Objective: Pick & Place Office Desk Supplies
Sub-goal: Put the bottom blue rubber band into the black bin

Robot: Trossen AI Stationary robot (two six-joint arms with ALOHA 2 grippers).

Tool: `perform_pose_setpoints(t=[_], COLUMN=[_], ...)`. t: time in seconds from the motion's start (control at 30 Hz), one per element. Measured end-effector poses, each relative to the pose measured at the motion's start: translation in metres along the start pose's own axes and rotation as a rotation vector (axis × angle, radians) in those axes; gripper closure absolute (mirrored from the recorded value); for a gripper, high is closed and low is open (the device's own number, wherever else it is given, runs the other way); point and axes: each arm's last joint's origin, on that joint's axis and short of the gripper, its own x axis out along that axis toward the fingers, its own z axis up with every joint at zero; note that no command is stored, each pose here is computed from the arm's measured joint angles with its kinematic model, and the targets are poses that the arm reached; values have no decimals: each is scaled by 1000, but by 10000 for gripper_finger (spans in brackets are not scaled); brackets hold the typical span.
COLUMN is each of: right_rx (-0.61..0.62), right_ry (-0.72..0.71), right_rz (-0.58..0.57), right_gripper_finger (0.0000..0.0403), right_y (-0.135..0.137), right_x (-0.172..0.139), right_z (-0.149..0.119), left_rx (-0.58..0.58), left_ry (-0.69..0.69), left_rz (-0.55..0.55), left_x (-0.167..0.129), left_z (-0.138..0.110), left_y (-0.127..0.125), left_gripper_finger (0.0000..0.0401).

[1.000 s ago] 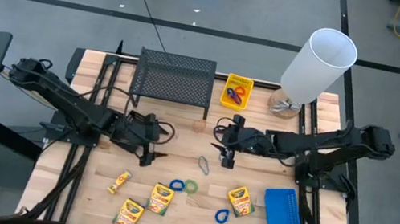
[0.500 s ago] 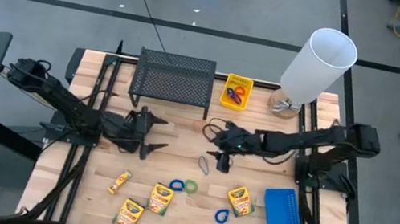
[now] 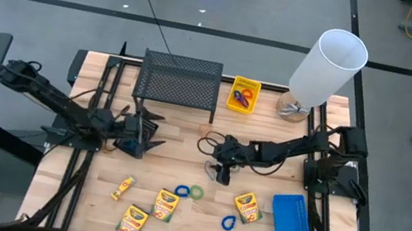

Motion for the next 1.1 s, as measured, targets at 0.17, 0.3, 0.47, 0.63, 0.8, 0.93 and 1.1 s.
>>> perform_pose_setpoints(t=[0.17, 0.3, 0.47, 0.63, 0.8, 0.93, 1.1], right_rx=[-23, -46, -67, -70, -104, -114, -135], right_ry=[26, 70, 86, 70, 54, -3, -141], right_rz=[0, -52, -115, -138, -148, -125, -89], right_gripper_finger=[190, 202, 246, 340, 392, 399, 401], right_y=[10, 16, 22, 22, 21, 18, 16], right_x=[13, 23, 27, 26, 26, 28, 27], right_z=[-1, -2, -3, -2, -1, 5, 19], left_rx=[12, 25, 31, 27, -2, -16, -28], left_ry=[-35, -47, -47, -44, -42, -46, -42], left_rz=[-6, 7, 20, 10, -15, -46, -52], left_x=[-8, -12, -15, -16, -17, -18, -18], left_z=[8, 12, 14, 14, 13, 13, 13], left_y=[1, 0, -2, -4, -6, -7, -8], left_gripper_finger=[12, 12, 12, 12, 12, 12, 12])
